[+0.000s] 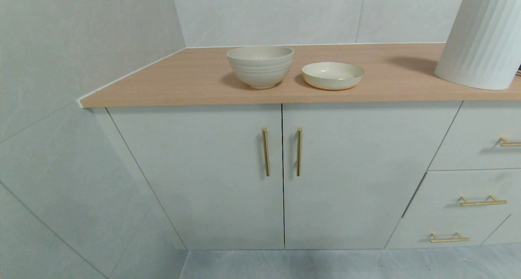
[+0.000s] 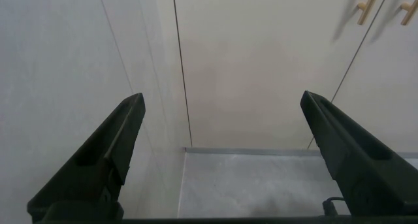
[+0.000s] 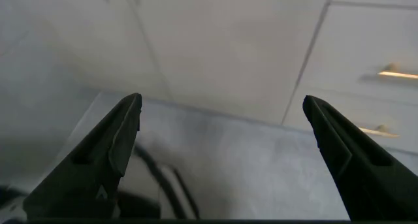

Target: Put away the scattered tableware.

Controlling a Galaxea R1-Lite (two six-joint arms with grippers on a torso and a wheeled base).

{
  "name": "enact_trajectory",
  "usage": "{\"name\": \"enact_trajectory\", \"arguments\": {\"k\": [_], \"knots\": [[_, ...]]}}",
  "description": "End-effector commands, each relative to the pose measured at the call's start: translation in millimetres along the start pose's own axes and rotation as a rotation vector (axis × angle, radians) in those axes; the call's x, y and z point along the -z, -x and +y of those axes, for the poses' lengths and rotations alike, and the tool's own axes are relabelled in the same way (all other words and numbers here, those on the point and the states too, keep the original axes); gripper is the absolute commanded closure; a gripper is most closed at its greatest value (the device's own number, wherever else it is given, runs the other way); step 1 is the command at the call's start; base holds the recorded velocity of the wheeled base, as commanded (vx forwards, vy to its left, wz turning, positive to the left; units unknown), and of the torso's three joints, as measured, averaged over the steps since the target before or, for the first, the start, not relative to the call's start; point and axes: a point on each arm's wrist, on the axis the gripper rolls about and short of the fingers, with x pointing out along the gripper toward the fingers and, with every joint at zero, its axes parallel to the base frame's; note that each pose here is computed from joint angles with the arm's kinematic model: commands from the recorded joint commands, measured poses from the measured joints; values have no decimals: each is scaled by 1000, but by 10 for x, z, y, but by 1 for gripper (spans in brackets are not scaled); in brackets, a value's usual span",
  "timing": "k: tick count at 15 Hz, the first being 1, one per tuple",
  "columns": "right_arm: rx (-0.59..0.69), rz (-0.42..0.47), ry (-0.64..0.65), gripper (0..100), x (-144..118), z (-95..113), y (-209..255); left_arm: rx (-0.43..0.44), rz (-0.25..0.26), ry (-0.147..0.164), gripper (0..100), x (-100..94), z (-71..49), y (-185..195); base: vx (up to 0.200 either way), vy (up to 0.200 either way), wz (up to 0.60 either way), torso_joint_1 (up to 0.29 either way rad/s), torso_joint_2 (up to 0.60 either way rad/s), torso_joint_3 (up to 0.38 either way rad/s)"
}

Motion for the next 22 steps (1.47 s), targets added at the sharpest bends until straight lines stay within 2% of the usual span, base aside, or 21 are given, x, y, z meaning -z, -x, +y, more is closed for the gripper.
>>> {"name": "enact_trajectory", "arguments": {"k": [1, 5, 7, 9, 13, 17, 19, 22], "knots": [[-105, 165, -9, 0, -331, -31, -361, 0, 0, 1, 0, 0, 0, 0, 0, 0, 0, 0, 0, 0], [-259, 180, 30, 0, -719, 80, -930, 0, 0, 1, 0, 0, 0, 0, 0, 0, 0, 0, 0, 0], [-322, 127, 20, 0, -923, 202, -1367, 0, 0, 1, 0, 0, 0, 0, 0, 0, 0, 0, 0, 0], [-370, 115, 33, 0, -975, 327, -1667, 0, 0, 1, 0, 0, 0, 0, 0, 0, 0, 0, 0, 0], [-455, 156, 52, 0, -1041, 660, -2314, 0, 0, 1, 0, 0, 0, 0, 0, 0, 0, 0, 0, 0], [-525, 151, -57, 0, -1189, 1021, -2745, 0, 0, 1, 0, 0, 0, 0, 0, 0, 0, 0, 0, 0], [-537, 160, -141, 0, -1182, 1083, -2827, 0, 0, 1, 0, 0, 0, 0, 0, 0, 0, 0, 0, 0], [-550, 117, -152, 0, -1105, 1120, -2978, 0, 0, 1, 0, 0, 0, 0, 0, 0, 0, 0, 0, 0]]}}
